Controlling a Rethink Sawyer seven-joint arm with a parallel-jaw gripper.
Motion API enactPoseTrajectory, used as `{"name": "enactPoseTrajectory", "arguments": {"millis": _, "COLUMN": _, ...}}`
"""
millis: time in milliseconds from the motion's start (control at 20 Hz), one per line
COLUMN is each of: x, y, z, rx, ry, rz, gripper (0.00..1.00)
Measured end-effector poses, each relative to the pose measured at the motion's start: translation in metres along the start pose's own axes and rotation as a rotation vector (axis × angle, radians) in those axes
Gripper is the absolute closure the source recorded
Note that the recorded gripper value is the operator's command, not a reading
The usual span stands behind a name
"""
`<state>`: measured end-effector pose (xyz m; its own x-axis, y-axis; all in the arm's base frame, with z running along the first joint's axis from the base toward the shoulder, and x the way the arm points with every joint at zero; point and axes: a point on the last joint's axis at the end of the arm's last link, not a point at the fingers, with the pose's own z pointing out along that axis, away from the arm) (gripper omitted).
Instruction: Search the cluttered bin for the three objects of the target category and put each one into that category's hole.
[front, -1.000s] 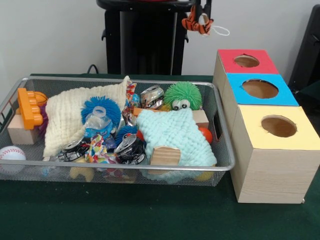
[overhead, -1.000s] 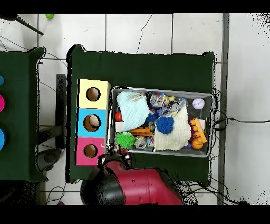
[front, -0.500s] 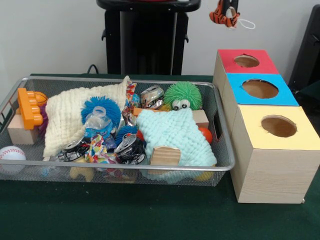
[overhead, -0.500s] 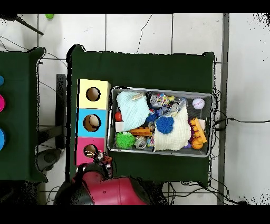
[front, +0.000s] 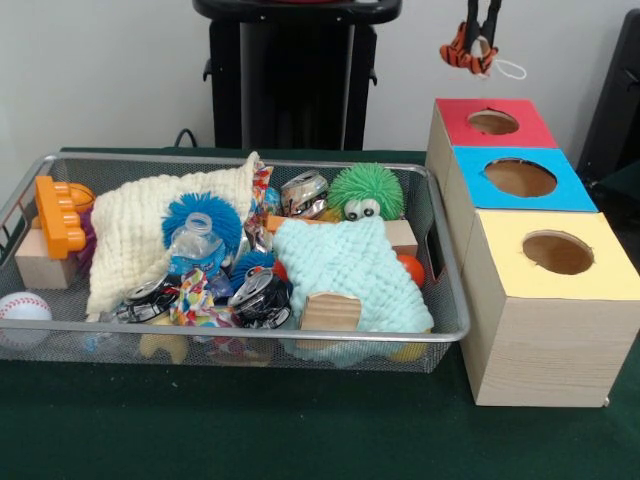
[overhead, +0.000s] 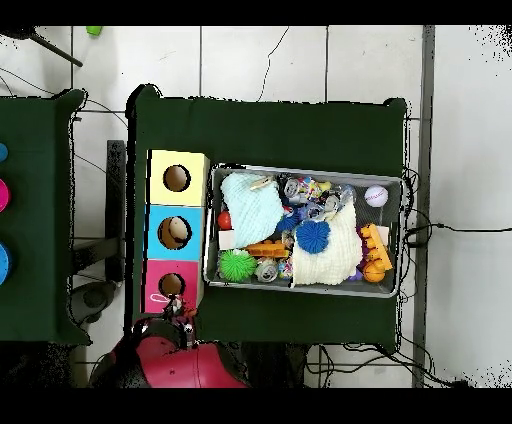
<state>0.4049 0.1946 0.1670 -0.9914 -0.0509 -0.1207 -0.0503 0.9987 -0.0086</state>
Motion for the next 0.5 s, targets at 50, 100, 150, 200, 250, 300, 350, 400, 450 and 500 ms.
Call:
{"name": "enactPoseTrajectory", "arguments": {"millis": 50, "x": 0.001, "y": -0.001, "z": 0.007, "rx": -0.001, "ry": -0.016, "rz": 0.008, "gripper": 1.0}}
{"name": "enactPoseTrajectory", "arguments": {"millis": 100, "x": 0.001, "y": -0.002, "z": 0.014, "rx": -0.001, "ry": -0.033, "rz": 0.015, "gripper": 1.0}}
{"name": "enactPoseTrajectory", "arguments": {"millis": 150, "x": 0.002, "y": -0.002, "z": 0.018, "rx": -0.001, "ry": -0.042, "rz": 0.017, "gripper": 1.0}}
{"name": "enactPoseTrajectory", "arguments": {"millis": 200, "x": 0.002, "y": -0.003, "z": 0.022, "rx": -0.001, "ry": -0.051, "rz": 0.019, "gripper": 1.0}}
{"name": "enactPoseTrajectory", "arguments": {"millis": 250, "x": 0.003, "y": -0.005, "z": 0.032, "rx": 0.0, "ry": -0.073, "rz": 0.025, "gripper": 1.0}}
{"name": "enactPoseTrajectory", "arguments": {"millis": 300, "x": 0.004, "y": -0.006, "z": 0.035, "rx": 0.0, "ry": -0.08, "rz": 0.027, "gripper": 1.0}}
{"name": "enactPoseTrajectory", "arguments": {"millis": 350, "x": 0.005, "y": -0.008, "z": 0.042, "rx": 0.001, "ry": -0.094, "rz": 0.03, "gripper": 1.0}}
{"name": "enactPoseTrajectory", "arguments": {"millis": 400, "x": 0.007, "y": -0.01, "z": 0.051, "rx": 0.002, "ry": -0.107, "rz": 0.033, "gripper": 1.0}}
{"name": "enactPoseTrajectory", "arguments": {"millis": 450, "x": 0.008, "y": -0.011, "z": 0.056, "rx": 0.003, "ry": -0.116, "rz": 0.035, "gripper": 1.0}}
{"name": "enactPoseTrajectory", "arguments": {"millis": 500, "x": 0.009, "y": -0.012, "z": 0.06, "rx": 0.003, "ry": -0.12, "rz": 0.035, "gripper": 1.0}}
